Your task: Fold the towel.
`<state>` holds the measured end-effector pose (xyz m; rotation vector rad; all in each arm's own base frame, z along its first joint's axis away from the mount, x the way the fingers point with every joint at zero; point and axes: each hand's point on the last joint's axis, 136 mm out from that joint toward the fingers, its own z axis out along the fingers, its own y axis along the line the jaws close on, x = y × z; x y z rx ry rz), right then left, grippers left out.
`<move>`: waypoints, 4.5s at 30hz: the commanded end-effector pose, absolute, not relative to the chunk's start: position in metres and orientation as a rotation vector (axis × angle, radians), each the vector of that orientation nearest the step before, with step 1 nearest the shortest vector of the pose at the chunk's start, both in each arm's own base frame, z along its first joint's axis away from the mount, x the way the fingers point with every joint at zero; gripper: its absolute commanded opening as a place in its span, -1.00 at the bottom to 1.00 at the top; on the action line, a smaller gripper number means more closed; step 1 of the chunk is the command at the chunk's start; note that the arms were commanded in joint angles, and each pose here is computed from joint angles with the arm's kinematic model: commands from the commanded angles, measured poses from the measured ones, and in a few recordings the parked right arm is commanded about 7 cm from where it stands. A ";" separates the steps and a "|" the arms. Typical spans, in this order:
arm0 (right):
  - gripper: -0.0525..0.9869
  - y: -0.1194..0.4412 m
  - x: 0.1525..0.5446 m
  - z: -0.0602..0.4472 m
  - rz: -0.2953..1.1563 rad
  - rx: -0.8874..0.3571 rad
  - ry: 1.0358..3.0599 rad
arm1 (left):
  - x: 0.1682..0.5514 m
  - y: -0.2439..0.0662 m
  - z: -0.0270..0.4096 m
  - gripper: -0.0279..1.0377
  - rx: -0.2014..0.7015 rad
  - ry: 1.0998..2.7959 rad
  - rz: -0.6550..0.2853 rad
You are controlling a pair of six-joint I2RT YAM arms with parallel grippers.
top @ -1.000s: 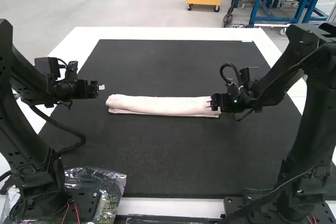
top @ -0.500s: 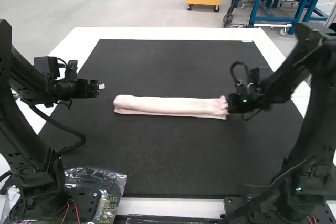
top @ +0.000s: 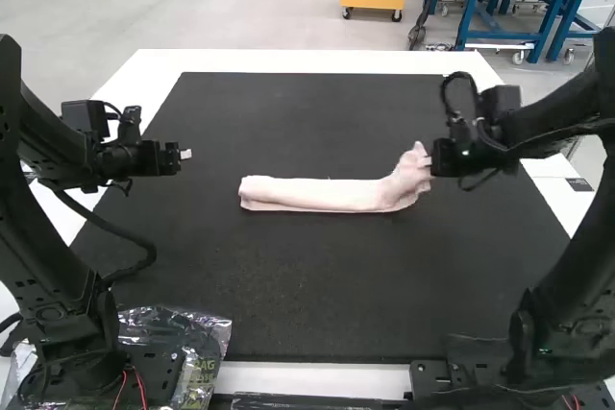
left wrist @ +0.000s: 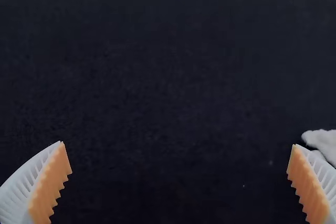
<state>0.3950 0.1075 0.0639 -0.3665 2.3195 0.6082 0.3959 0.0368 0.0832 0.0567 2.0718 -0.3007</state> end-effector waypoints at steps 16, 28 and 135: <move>-0.95 0.322 0.355 0.066 0.866 -0.757 2.206 | 0.394 0.033 0.089 0.87 0.093 2.028 -0.284; -0.95 0.389 0.367 0.067 0.925 -0.824 2.145 | 0.387 0.030 0.083 0.87 0.099 2.024 -0.286; 0.87 0.060 0.209 0.514 0.415 -0.150 1.085 | 0.298 -0.066 0.426 0.87 0.204 1.363 -0.407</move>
